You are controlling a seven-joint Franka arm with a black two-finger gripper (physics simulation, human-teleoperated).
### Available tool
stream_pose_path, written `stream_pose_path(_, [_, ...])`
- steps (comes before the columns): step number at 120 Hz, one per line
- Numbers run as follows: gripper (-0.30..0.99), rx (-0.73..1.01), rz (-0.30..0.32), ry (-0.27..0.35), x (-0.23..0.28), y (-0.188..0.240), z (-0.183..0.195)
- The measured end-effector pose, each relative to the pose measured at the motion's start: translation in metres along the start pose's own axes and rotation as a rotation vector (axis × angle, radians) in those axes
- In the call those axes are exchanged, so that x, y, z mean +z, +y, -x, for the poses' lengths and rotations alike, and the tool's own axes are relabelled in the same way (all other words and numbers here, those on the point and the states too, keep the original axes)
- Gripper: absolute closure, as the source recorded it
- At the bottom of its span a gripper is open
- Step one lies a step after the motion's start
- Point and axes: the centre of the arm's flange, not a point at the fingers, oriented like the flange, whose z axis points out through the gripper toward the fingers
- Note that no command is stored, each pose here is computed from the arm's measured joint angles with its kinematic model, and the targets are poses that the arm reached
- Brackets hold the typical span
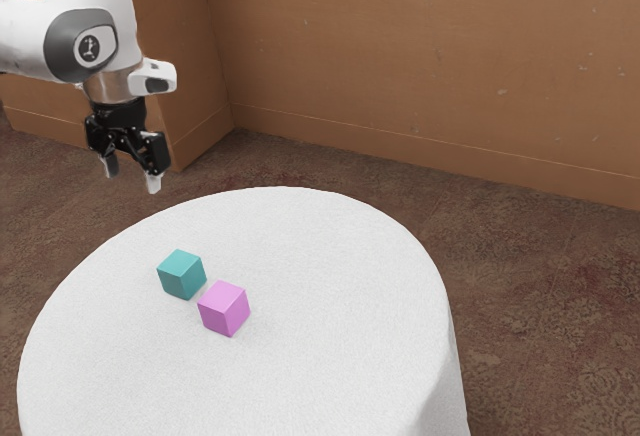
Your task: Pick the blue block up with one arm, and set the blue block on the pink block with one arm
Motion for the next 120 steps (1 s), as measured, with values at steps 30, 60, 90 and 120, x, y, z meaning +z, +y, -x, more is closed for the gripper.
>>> stream_pose_path(30, [0.00,0.024,0.029,-0.033,0.082,-0.015,-0.048])
stream_pose_path(60, [0.00,-0.011,0.065,-0.065,0.156,-0.068,-0.069])
stream_pose_path(90, [0.00,0.050,0.071,-0.076,0.193,-0.057,-0.102])
stream_pose_path(120, [0.00,0.095,0.071,-0.028,0.196,-0.041,-0.107])
